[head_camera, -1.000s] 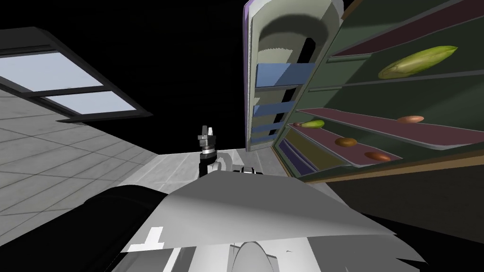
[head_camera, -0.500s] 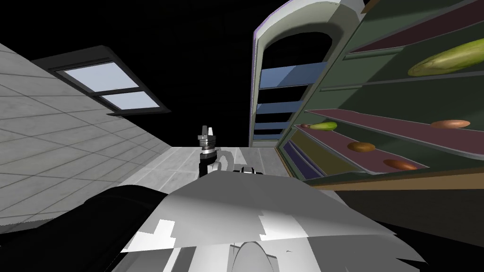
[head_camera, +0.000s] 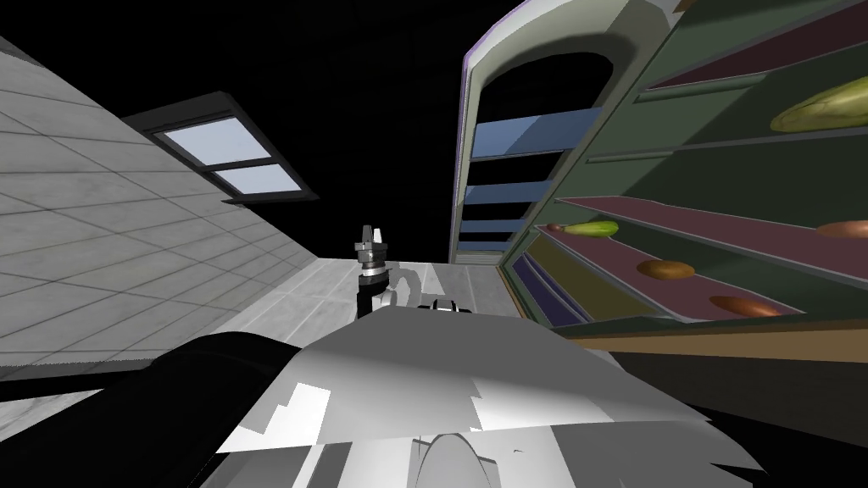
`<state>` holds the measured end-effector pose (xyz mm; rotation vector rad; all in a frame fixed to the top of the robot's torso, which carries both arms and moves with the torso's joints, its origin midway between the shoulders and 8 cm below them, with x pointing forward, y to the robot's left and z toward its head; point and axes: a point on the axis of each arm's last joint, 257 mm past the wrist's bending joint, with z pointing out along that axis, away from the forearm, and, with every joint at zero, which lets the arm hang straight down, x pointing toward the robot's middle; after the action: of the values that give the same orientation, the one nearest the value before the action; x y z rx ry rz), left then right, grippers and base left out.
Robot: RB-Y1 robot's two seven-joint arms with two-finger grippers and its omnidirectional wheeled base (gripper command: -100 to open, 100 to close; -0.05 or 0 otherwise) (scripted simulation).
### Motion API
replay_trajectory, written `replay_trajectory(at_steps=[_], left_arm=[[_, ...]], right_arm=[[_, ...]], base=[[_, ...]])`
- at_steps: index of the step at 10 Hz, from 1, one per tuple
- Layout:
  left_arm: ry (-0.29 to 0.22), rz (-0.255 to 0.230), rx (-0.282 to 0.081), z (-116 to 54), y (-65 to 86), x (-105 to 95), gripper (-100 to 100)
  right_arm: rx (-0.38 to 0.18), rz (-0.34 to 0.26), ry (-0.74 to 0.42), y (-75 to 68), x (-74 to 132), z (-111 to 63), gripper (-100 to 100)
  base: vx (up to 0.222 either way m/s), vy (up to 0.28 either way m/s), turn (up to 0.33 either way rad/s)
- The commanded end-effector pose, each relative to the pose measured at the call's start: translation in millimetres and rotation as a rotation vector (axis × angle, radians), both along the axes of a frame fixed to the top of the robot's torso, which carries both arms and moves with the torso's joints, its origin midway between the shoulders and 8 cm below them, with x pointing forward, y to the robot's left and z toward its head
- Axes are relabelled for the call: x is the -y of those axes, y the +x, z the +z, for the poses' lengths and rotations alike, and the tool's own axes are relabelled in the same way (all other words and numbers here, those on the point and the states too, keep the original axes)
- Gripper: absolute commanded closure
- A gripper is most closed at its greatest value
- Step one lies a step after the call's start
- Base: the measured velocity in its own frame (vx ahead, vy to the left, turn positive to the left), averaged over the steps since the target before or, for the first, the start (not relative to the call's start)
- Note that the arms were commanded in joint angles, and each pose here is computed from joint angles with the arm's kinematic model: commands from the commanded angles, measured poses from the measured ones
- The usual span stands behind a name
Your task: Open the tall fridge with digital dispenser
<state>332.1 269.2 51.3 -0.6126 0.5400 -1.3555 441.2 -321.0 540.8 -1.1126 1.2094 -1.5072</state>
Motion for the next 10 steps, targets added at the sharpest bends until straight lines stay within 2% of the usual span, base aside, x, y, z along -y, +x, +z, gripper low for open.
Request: replay_trajectory(at_steps=[1,8,9,10], left_arm=[[0.0,0.0,0.0,0.0,0.0,0.0,0],[0.0,0.0,0.0,0.0,0.0,0.0,0],[0.0,0.0,0.0,0.0,0.0,0.0,0],[0.0,0.0,0.0,0.0,0.0,0.0,0]], right_arm=[[-0.002,-0.023,0.001,-1.5,8,9.3,-100],[0.002,-0.072,0.0,-5.0,22,28.0,-100],[-0.011,-0.089,0.002,-3.6,27,27.3,-100],[0.002,-0.089,0.0,-6.4,27,33.2,-100]], base=[[-0.025,-0.014,0.093],[-0.022,-0.013,0.081],[-0.024,-0.011,0.123],[-0.023,-0.012,0.049]])
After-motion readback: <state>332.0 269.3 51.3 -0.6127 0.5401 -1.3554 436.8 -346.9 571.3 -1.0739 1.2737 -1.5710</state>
